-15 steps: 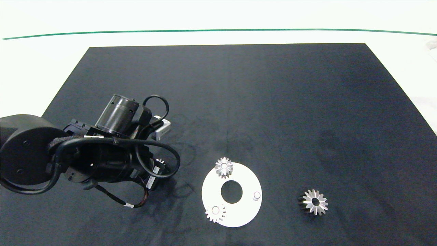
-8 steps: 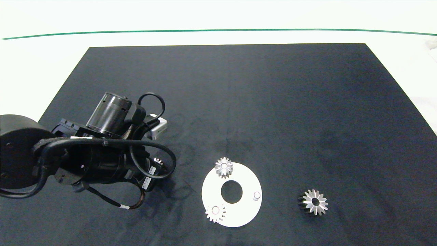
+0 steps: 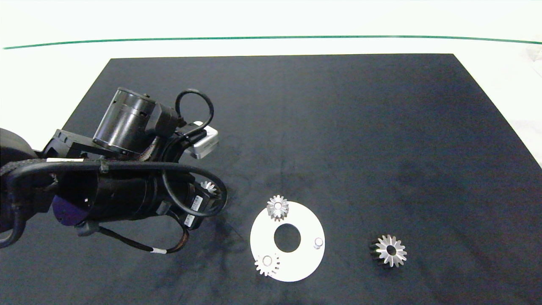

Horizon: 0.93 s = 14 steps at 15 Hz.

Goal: Remove an incorrectly installed larger gear and replace it with the correct smaller gear

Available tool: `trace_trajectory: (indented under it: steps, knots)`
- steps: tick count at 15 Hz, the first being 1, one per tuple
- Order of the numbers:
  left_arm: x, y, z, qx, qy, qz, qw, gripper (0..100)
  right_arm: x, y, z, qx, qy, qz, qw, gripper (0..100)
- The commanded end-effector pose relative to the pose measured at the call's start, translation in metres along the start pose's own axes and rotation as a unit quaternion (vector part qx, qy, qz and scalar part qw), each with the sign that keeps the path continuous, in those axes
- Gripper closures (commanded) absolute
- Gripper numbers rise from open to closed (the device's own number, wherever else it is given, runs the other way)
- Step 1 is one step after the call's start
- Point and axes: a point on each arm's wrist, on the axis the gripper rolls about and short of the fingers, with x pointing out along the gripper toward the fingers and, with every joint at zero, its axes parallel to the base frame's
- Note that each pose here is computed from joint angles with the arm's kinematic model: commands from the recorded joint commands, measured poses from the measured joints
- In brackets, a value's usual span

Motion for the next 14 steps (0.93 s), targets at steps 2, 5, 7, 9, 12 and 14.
trace_trajectory:
  steps: [2,5,7,9,12,14]
  knots:
    - [-0.032,-0.038,0.023,0.052,-0.044,-0.059,0.9959,87,-0.009,-0.003,0.004,0.002,-0.019,-0.005,0.9998,0]
    - [-0.043,-0.063,0.030,0.094,-0.027,-0.094,0.9908,87,-0.008,-0.003,0.004,0.001,-0.019,-0.005,0.9998,0]
    - [-0.039,-0.081,0.037,0.111,-0.029,-0.100,0.9884,87,-0.008,-0.003,0.004,0.001,-0.017,-0.004,0.9998,0]
    - [-0.032,-0.095,0.046,0.120,-0.032,-0.106,0.9865,87,-0.008,-0.002,0.003,0.001,-0.017,-0.004,0.9998,0]
    - [-0.020,-0.114,0.055,0.134,-0.032,-0.097,0.9857,87,-0.010,-0.003,0.003,0.001,-0.021,-0.005,0.9998,0]
    - [-0.018,-0.124,0.056,0.143,-0.032,-0.098,0.9844,87,-0.011,-0.003,0.003,0.001,-0.021,-0.006,0.9998,0]
